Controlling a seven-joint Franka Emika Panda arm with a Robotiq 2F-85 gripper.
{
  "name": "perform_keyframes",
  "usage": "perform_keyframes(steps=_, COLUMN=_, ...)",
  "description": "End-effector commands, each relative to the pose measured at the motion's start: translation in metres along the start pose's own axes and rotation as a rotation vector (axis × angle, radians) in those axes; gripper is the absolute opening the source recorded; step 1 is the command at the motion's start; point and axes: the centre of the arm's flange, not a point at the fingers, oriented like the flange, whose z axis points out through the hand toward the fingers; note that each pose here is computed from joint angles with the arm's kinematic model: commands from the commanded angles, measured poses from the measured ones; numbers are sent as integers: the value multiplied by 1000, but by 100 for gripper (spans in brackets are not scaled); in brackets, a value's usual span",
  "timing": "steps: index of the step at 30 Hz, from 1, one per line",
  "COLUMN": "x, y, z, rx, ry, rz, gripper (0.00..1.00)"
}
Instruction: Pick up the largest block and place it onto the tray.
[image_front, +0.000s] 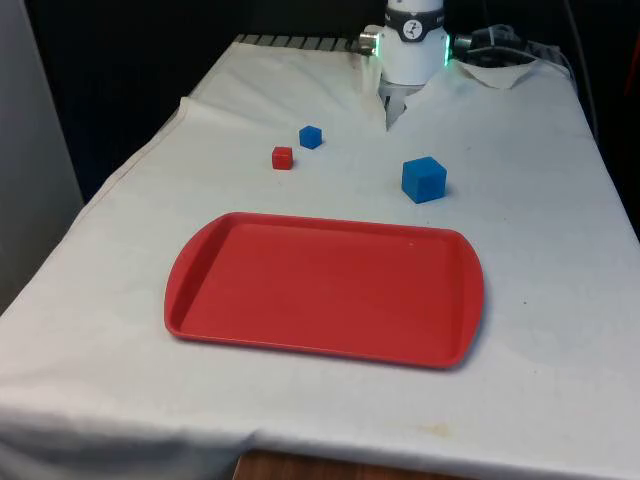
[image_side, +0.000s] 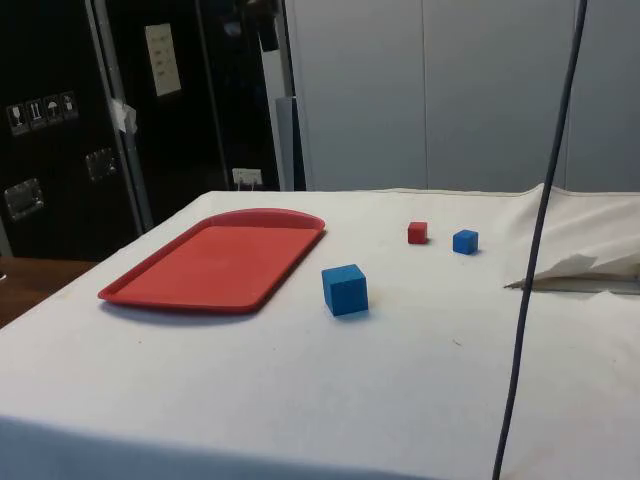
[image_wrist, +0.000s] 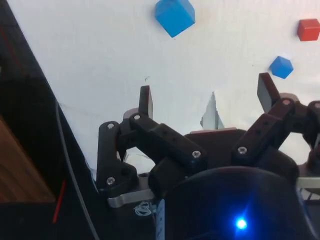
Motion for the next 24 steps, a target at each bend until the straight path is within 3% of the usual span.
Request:
perform_keyframes(steps=1, x=-4, y=-2, z=0, rx=0, ry=7, rz=1, gripper=100)
perform_keyframes(steps=5, x=-10, y=-6, z=3, rx=2, ry=9, rz=-2, gripper=100)
perform_keyframes(steps=6, x=-5, y=-5, z=3, rx=8, ry=-5, rz=-5, gripper=100)
perform_keyframes(steps=7, x=-13, y=-8, z=4, rx=5, ry=10, rz=-3, gripper=100)
perform_keyframes(steps=15, x=-27, y=-10, z=9, rx=9, ry=22, rz=-10, gripper=100)
perform_keyframes(steps=16, x=-23, y=-10, z=11, rx=17, ry=6, rz=-13, gripper=100)
perform_keyframes(steps=17, x=-31, y=-10, z=9, rx=8, ry=26, rz=-13, gripper=100)
perform_keyframes(steps=24, x=-47, y=-10, z=16, rx=4, ry=37, rz=-19, gripper=100)
